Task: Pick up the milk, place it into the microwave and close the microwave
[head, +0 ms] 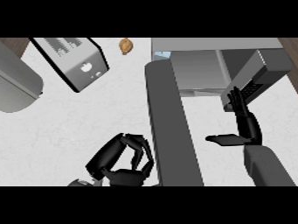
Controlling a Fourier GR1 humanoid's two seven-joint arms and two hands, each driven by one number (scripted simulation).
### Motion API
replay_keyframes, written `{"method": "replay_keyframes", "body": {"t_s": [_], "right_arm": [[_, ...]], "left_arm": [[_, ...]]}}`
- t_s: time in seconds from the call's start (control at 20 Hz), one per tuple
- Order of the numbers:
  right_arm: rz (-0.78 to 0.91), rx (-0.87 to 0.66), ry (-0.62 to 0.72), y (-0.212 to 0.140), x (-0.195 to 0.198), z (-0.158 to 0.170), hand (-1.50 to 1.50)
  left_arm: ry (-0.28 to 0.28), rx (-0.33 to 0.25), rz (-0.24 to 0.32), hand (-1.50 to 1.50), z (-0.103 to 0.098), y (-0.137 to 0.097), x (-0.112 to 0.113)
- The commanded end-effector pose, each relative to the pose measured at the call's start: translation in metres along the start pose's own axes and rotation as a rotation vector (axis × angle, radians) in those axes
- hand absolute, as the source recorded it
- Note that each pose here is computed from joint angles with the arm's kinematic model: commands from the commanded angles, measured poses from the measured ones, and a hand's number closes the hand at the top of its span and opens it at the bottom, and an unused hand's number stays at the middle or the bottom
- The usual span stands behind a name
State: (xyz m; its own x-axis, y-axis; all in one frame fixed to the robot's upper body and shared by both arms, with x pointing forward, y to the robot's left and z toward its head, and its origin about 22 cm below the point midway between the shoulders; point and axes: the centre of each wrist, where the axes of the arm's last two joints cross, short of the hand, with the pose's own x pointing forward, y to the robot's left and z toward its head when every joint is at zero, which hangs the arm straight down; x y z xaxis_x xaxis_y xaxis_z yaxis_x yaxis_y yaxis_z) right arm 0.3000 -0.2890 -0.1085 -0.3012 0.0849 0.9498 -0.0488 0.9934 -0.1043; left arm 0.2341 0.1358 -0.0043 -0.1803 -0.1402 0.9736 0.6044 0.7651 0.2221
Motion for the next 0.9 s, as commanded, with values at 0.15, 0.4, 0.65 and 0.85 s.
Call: {"method": "replay_keyframes", "body": {"t_s": [0.15,0.4,0.65,0.85], "right_arm": [[-0.004,0.004,-0.045,-0.026,0.025,0.034,-1.5],[-0.015,0.002,-0.056,-0.02,0.053,0.046,-1.5],[-0.022,-0.009,-0.092,-0.053,0.085,0.069,-1.5],[-0.089,0.038,-0.121,-0.059,0.107,0.059,-1.5]], "left_arm": [[0.034,-0.123,0.008,1.5,-0.032,-0.034,-0.015],[0.037,-0.194,0.005,1.5,-0.033,-0.071,-0.036],[0.033,-0.209,-0.075,1.5,-0.049,-0.096,-0.031],[0.046,-0.118,-0.067,1.5,-0.061,-0.101,-0.027]]}}
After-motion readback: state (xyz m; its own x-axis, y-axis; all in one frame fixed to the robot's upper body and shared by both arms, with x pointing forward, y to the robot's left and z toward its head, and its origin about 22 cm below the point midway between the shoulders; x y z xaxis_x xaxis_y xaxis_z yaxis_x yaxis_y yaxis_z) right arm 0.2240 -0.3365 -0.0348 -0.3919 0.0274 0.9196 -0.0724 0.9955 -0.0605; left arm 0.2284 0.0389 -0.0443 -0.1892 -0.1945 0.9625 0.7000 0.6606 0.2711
